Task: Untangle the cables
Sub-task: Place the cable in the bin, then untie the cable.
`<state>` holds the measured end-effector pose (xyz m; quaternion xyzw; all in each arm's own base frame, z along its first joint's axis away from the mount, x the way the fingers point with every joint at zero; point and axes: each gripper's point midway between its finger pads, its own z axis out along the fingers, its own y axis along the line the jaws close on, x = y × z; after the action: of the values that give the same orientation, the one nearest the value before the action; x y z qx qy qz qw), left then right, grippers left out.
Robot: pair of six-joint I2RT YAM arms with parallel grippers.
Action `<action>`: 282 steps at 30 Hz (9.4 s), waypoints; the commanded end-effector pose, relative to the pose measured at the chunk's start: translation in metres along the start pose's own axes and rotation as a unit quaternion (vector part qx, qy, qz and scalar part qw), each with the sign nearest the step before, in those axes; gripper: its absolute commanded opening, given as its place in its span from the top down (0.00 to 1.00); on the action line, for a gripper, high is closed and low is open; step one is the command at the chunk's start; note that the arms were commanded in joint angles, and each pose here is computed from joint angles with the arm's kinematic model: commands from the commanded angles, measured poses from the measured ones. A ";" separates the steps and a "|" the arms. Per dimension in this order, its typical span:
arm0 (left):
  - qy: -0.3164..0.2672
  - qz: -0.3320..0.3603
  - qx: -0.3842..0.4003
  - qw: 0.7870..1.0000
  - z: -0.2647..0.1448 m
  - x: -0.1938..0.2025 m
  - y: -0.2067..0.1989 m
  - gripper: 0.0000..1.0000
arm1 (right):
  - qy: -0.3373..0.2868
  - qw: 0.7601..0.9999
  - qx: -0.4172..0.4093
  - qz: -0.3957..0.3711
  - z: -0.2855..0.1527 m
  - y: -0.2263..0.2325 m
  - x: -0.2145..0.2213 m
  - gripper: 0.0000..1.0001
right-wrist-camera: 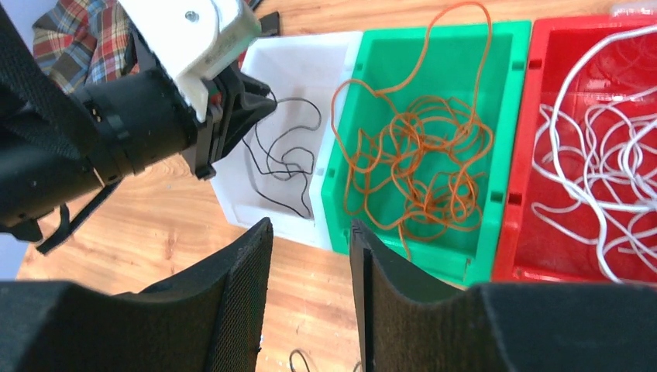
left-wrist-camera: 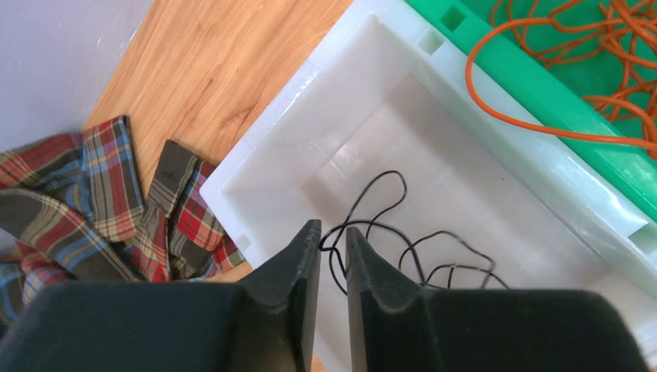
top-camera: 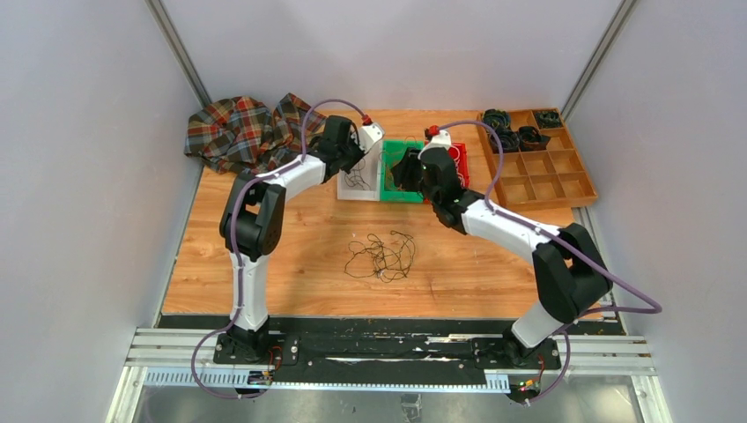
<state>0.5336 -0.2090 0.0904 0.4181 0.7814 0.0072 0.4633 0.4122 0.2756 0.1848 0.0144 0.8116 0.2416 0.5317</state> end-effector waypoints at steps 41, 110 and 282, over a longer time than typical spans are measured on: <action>0.036 0.109 0.175 0.978 -0.054 -0.052 0.012 0.01 | 0.004 0.997 -0.065 -0.031 -0.066 -0.015 0.019 0.59; 0.053 -0.176 0.148 0.972 -0.164 0.039 0.078 0.02 | 0.101 0.937 -0.128 -0.310 0.173 0.040 0.075 0.99; -0.116 0.136 0.159 0.971 -0.420 -0.178 -0.041 1.00 | -0.170 0.885 -0.371 -0.225 -0.155 0.187 0.011 0.28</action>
<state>0.2472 -0.1912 0.4277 0.5814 0.6689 -0.0919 0.4540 0.2345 0.3532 0.2737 -0.2769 0.5777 0.3649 0.6757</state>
